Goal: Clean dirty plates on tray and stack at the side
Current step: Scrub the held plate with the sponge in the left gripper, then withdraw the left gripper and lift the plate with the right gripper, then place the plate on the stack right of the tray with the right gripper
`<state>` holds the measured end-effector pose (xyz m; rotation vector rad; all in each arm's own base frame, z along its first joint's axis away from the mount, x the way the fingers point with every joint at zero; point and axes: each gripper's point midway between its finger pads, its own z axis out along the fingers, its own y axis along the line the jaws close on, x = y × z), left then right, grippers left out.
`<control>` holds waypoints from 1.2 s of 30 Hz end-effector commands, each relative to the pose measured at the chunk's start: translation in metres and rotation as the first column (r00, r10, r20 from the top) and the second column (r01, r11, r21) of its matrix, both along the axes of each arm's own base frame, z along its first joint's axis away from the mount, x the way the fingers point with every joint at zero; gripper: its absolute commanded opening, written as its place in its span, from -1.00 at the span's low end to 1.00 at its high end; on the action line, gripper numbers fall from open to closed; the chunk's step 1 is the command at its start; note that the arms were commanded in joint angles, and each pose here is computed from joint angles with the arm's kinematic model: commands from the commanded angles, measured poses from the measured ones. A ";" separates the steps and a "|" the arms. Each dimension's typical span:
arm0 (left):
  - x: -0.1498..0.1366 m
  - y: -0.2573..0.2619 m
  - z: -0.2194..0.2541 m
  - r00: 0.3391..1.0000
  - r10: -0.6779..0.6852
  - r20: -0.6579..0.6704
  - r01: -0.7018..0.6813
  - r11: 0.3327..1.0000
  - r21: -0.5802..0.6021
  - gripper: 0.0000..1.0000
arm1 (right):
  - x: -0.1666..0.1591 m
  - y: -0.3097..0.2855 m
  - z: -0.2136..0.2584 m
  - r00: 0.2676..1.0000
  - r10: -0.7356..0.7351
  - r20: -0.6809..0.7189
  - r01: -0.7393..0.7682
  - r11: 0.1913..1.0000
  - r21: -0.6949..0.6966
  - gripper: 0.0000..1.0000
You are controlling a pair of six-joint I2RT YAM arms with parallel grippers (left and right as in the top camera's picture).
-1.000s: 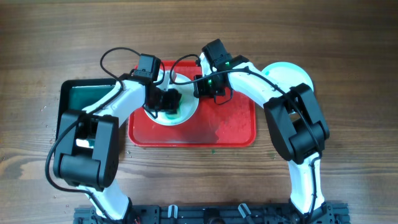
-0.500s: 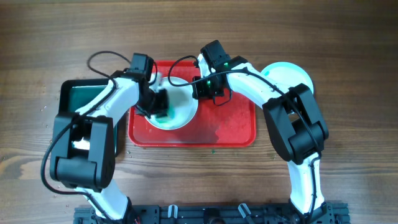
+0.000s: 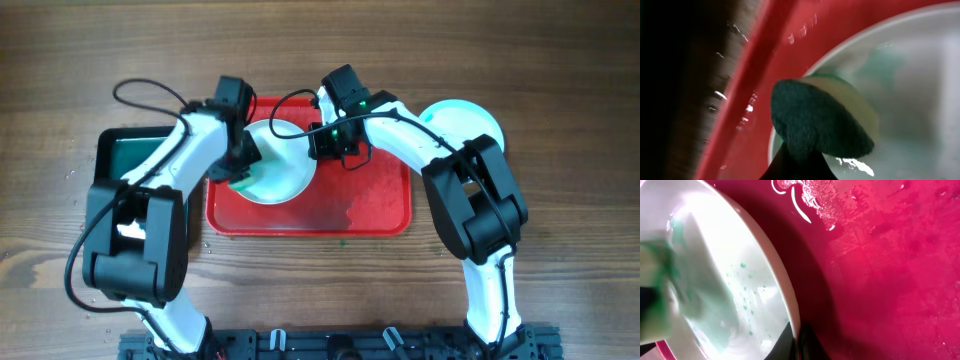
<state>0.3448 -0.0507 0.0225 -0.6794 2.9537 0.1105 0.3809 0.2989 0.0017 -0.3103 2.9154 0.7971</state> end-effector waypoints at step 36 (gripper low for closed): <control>0.013 0.073 0.132 0.968 0.112 0.224 -0.109 0.994 -0.025 -0.92 | -0.035 -0.053 0.238 0.417 0.333 0.846 0.689 0.491 -0.533 -0.92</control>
